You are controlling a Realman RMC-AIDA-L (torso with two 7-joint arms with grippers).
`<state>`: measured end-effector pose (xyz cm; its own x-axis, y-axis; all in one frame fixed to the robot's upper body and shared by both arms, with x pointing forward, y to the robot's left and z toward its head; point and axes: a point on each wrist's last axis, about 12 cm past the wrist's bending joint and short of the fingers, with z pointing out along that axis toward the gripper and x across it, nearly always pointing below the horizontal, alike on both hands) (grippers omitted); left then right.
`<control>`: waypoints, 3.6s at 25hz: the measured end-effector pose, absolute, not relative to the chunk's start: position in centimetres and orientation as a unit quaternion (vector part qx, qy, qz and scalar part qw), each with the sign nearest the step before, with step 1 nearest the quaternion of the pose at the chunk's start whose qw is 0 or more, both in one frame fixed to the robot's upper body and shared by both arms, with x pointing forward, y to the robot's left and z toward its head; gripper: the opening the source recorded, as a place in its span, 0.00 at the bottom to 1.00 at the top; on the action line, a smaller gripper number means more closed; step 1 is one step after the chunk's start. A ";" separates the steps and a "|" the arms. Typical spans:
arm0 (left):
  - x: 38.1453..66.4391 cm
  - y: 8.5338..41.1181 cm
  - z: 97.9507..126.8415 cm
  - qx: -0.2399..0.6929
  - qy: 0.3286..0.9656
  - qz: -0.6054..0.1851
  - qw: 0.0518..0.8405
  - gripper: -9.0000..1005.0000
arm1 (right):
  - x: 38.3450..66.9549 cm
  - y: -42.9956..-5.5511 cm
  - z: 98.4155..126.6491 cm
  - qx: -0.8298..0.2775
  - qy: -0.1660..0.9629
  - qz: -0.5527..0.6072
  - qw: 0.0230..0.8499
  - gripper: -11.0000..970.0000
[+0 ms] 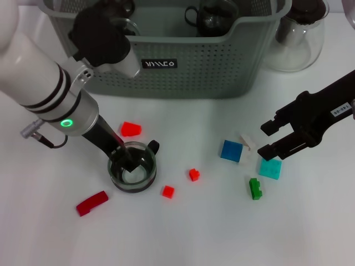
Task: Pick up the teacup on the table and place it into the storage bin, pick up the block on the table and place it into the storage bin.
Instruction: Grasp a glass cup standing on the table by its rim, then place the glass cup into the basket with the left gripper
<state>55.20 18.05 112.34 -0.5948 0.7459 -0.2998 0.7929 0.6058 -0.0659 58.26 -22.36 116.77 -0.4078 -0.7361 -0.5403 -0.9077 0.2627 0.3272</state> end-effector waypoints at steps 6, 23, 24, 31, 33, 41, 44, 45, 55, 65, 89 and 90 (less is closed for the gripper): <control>55.4 17.9 111.8 0.415 0.898 -0.095 0.112 0.67 | 58.3 -22.4 116.8 -0.524 0.782 0.304 0.144 0.70; 55.4 17.9 112.0 0.411 0.899 -0.075 0.130 0.05 | 58.4 -22.6 116.7 -0.522 0.784 0.301 0.148 0.70; 55.4 18.0 112.3 0.410 0.899 -0.074 0.134 0.05 | 58.4 -22.6 116.7 -0.522 0.784 0.301 0.148 0.70; 54.8 19.4 115.8 0.388 0.901 -0.086 0.173 0.05 | 58.4 -22.7 116.7 -0.522 0.785 0.300 0.148 0.70; 54.6 19.8 116.4 0.383 0.902 -0.087 0.179 0.05 | 58.4 -22.8 116.7 -0.523 0.784 0.299 0.149 0.70; 52.4 20.8 122.4 0.388 0.852 -0.253 0.245 0.05 | 58.4 -23.2 116.9 -0.521 0.786 0.298 0.147 0.70; 52.5 21.0 126.3 0.392 0.795 -0.332 0.322 0.05 | 58.4 -23.4 117.0 -0.521 0.787 0.297 0.146 0.70; 52.8 21.0 127.6 0.394 0.778 -0.344 0.347 0.05 | 58.4 -23.4 117.0 -0.521 0.787 0.298 0.143 0.70; 62.0 19.7 131.9 0.351 0.803 -0.218 0.429 0.05 | 58.3 -24.4 117.6 -0.489 0.803 0.313 0.135 0.70; 69.8 19.4 126.8 0.310 0.855 -0.171 0.380 0.05 | 58.2 -25.0 117.6 -0.465 0.817 0.319 0.122 0.70; 70.0 16.2 119.1 0.340 0.861 -0.096 0.366 0.06 | 58.5 -24.4 116.0 -0.459 0.824 0.317 0.103 0.70; 69.9 16.2 119.0 0.341 0.861 -0.093 0.365 0.06 | 58.5 -24.4 116.0 -0.459 0.824 0.317 0.103 0.70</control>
<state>69.93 16.19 118.98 -0.5007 0.5196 -0.6923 0.6557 0.7498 0.0885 58.55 -24.39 116.02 -0.5573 -0.6910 -0.4604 -0.8214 0.3778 0.4273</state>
